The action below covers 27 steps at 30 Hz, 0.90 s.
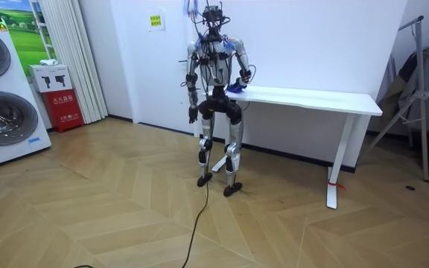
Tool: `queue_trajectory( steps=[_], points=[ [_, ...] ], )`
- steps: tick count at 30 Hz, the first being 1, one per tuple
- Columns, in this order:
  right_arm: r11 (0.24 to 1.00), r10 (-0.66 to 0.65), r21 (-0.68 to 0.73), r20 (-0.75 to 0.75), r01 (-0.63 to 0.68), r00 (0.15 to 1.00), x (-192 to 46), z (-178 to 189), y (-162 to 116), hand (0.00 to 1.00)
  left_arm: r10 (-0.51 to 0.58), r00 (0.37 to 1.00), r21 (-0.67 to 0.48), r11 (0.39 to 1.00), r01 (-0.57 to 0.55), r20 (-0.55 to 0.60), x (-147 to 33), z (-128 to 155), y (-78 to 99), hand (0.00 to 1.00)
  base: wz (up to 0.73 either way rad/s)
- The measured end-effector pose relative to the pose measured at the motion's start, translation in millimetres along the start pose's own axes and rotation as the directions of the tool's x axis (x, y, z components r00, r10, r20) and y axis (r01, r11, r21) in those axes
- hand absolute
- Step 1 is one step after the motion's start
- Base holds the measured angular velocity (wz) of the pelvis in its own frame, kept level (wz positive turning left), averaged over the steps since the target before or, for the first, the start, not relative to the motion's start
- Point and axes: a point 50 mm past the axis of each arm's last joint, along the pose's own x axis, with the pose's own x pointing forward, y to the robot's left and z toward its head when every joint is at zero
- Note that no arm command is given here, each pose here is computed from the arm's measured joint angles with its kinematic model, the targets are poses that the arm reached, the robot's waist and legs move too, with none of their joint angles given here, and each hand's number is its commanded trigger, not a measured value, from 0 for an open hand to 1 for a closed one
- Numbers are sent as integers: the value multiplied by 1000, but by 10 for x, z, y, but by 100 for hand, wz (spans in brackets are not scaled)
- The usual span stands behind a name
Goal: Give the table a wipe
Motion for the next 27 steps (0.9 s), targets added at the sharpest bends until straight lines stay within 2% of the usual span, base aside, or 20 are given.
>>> queue_trajectory(
  steps=[2, 5, 7, 12, 19, 27],
  points=[
    [1000, 8, -10, -73, -9, 997, 69, -196, -31, 100, 5, 1000, -15, 1000, -5, -31, -25, -82, 0, 0, 39],
    [998, -26, 48, -214, 37, 977, 5, -506, -65, 100, 15, 993, -50, 999, -20, -115, -96, -330, 15, 0, 39],
    [993, -54, 83, -322, 85, 945, -135, -771, -33, 100, 21, 985, -78, 996, -35, -170, -139, -477, 37, 0, 29],
    [984, -93, 82, -516, 157, 852, -584, -1260, 4, 100, 62, 978, -108, 991, -85, -197, -141, -551, 161, 0, 29],
    [971, -120, 59, -714, 231, 690, -1209, -1593, 142, 100, 116, 980, -128, 982, -137, -162, -106, -491, 321, 0, -9],
    [973, -131, 8, -807, 232, 576, -1702, -1703, 265, 100, 147, 978, -164, 972, -171, -147, -83, -432, 361, 0, -11]
  ],
)
